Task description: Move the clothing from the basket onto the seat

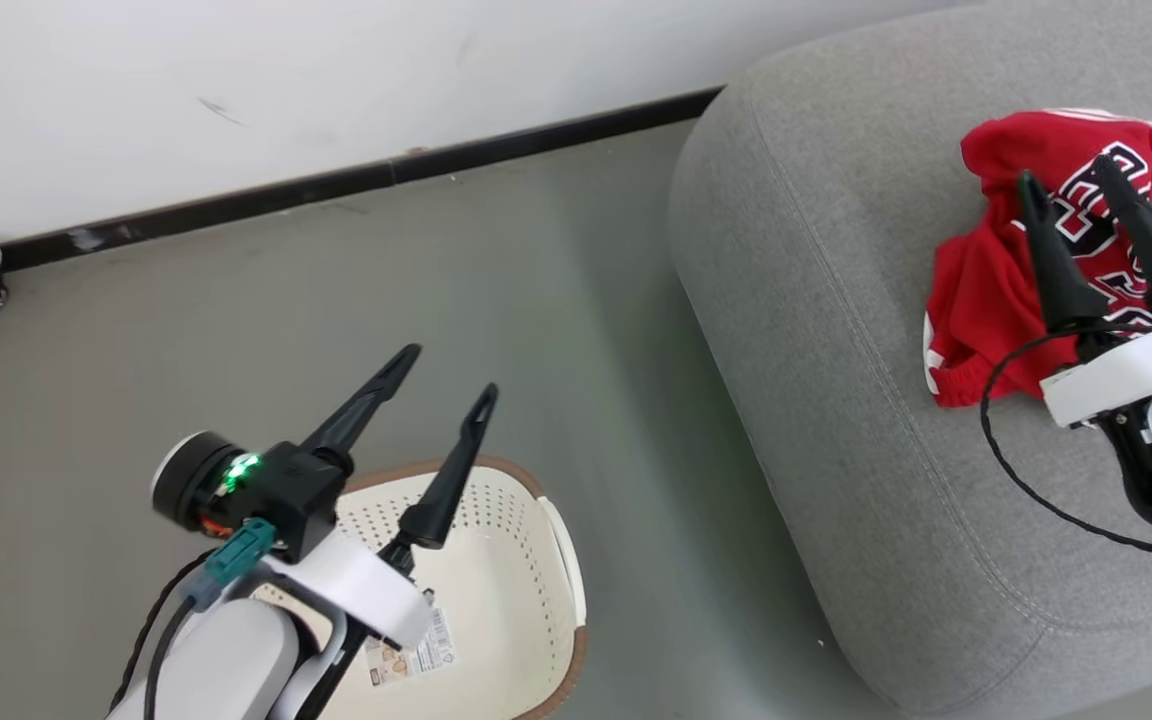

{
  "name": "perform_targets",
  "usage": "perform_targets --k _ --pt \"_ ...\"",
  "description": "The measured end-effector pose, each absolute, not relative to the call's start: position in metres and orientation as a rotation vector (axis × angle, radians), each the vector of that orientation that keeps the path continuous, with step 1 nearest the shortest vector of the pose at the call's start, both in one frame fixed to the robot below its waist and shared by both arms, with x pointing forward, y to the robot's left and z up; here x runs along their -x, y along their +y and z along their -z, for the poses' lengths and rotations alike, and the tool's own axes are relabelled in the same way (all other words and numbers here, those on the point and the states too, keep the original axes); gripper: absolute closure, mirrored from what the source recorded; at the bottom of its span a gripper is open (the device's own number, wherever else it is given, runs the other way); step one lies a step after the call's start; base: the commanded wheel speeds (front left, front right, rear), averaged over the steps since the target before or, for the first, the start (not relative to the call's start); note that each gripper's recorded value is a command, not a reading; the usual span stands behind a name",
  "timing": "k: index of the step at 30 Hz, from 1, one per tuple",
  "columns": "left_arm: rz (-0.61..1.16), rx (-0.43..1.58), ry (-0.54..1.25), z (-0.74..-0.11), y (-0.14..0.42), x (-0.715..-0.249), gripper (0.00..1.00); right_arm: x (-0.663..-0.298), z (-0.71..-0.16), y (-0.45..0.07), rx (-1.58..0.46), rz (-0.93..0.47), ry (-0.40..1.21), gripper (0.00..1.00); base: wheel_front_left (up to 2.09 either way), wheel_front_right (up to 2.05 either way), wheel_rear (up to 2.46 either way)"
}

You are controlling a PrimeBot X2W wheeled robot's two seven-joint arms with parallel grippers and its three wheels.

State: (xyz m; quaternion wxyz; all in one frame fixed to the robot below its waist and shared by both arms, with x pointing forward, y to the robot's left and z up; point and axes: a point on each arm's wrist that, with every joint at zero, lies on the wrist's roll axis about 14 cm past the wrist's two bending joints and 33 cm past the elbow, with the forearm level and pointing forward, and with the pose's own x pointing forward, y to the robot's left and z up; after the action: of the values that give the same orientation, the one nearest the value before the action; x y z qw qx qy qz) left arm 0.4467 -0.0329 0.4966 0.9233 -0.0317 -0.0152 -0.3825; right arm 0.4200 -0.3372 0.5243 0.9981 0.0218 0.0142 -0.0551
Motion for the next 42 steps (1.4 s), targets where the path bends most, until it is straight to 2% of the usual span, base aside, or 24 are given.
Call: perform_targets --k 13,22,42 --pt "0.489 0.05 0.015 -0.489 0.044 -0.448 0.0 -0.44 -0.545 -0.27 -0.042 -0.037 -0.059 0.0 0.0 0.0 0.0" --pt "0.323 0.064 -0.009 -0.503 0.087 -0.442 0.0 -0.439 -0.543 -0.236 -0.053 -0.093 -0.066 0.0 0.0 0.0 0.0" --pt "0.111 0.061 -0.057 -0.52 0.147 -0.4 0.0 -0.417 -0.529 -0.186 -0.119 -0.151 -0.062 0.0 0.0 0.0 0.0"
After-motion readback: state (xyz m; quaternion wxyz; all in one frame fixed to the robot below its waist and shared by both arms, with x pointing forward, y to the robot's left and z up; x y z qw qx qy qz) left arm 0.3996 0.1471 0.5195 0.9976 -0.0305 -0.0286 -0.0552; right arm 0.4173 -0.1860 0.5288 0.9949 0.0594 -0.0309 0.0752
